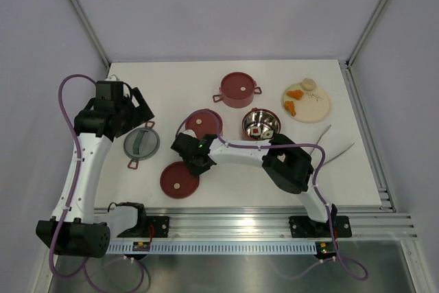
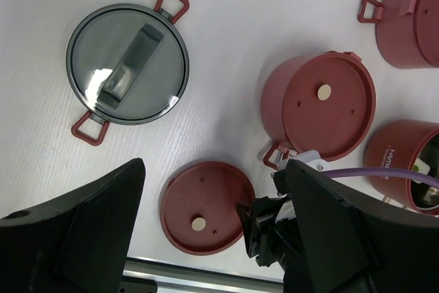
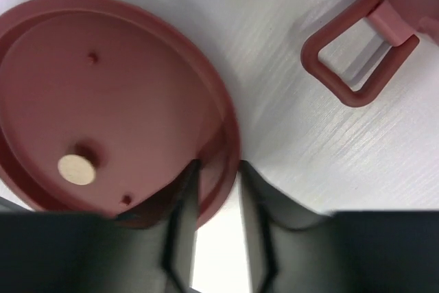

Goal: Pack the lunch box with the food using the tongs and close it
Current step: Pick up the box lid from the center of the board.

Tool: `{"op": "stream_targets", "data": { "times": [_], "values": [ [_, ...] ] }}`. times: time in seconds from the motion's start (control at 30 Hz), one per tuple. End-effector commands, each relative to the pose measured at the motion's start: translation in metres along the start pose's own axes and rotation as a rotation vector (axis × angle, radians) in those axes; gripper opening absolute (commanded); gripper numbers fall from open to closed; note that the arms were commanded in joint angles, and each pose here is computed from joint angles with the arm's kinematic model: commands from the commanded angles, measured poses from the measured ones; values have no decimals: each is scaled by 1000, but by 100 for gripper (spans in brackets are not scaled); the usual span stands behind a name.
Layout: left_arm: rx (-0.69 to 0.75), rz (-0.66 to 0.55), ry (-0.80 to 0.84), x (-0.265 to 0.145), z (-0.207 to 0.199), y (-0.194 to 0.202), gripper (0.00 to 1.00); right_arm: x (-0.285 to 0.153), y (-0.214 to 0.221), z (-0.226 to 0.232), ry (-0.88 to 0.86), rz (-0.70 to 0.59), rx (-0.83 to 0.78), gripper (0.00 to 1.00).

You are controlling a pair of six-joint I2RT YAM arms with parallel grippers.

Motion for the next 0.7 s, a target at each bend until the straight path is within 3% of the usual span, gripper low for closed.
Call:
{"op": "stream_targets", "data": {
  "times": [0.0,0.07,0.1,0.17,0.47,0.67],
  "values": [
    [-7,-47,41,-3,-4,-9,87,-2,-9,1,10,-26,-1,32],
    [-11,-60,43,-5,-4,-11,88,-5,-9,1,10,-30,0,20],
    [-14,-59,44,-6,-4,-11,87,-8,-11,1,12,-39,4,8],
    [-19,-71,44,-8,-4,-12,87,-20,-15,0,16,-70,3,0],
    [-78,-140,-50,-26,5,-42,88,-125,-61,-15,-5,-312,-18,0],
    [-118,-225,-36,-41,3,-50,89,-186,-99,-94,105,-408,155,0]
  ]
}}
Point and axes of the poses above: each gripper's point midway between its finger pads, its own x axis out along the fingers, its own z axis along the line the jaws close on, y = z × x, the point moved 8 cm from there along -x, back along the fingers, and after that the axes turned 8 degrees about x, right-handed, at the moved point
